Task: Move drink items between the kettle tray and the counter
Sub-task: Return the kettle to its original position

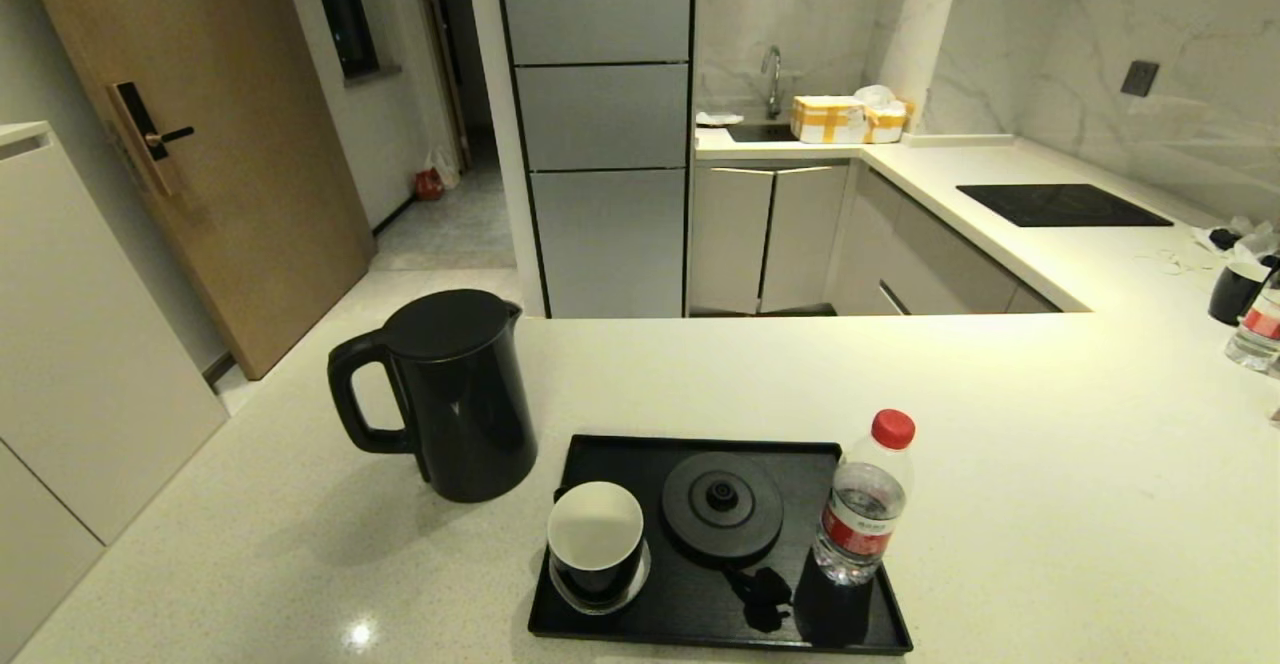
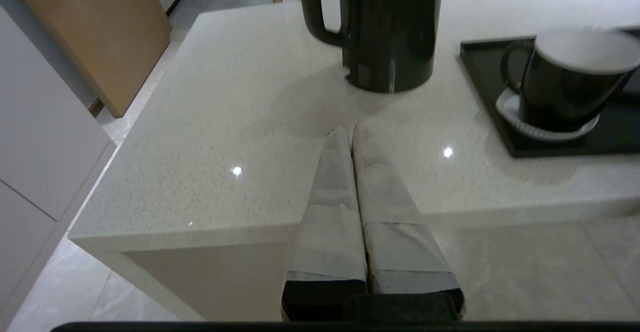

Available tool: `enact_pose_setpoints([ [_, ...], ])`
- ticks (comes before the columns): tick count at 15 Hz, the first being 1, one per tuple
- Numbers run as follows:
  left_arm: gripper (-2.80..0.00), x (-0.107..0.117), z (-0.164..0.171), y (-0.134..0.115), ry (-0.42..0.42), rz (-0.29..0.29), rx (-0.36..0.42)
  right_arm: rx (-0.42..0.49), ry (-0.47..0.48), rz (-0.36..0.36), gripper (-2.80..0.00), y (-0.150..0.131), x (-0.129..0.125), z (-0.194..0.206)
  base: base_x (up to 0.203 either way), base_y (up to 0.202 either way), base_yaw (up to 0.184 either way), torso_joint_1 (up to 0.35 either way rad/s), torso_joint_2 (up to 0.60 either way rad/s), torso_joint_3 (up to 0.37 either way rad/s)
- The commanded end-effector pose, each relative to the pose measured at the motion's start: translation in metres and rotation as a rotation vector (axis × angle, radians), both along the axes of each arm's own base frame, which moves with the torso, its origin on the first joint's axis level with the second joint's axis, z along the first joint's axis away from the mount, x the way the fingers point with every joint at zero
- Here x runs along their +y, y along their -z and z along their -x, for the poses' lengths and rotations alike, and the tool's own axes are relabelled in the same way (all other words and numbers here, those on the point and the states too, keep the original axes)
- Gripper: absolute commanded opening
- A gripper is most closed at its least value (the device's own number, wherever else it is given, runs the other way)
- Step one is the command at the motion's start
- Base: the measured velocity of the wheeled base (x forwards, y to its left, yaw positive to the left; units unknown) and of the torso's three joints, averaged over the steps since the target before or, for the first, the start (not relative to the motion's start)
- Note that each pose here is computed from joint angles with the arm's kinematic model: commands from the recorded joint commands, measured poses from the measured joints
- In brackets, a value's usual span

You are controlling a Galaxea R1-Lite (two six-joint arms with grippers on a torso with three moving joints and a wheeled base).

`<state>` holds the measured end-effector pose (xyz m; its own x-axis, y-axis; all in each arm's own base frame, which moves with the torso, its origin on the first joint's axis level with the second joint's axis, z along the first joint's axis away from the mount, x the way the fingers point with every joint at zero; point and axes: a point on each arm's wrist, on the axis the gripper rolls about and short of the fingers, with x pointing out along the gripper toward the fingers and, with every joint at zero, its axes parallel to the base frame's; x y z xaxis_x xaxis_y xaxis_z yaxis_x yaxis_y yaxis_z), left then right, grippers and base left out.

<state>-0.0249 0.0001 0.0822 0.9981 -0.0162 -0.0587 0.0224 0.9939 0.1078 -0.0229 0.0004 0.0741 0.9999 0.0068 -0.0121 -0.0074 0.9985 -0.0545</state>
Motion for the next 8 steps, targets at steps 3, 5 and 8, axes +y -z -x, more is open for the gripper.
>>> enact_pose_setpoints([
  [3, -2.8, 0.001, -0.026, -0.08, -0.073, 0.1, 0.113, 0.003, -0.001, 0.001, -2.8, 0.0, 0.0, 0.0, 0.0, 0.0, 0.0, 0.0, 0.0, 0.0],
  [5, -2.8, 0.002, -0.063, -0.096, -0.122, 0.037, 0.306, 0.003, 0.0, 0.001, -2.8, 0.0, 0.0, 0.0, 0.0, 0.0, 0.0, 0.0, 0.0, 0.0],
  [8, -2.8, 0.002, -0.116, -0.091, -0.138, -0.035, 0.563, 0.003, 0.001, 0.001, -2.8, 0.0, 0.0, 0.0, 0.0, 0.0, 0.0, 0.0, 0.0, 0.0],
])
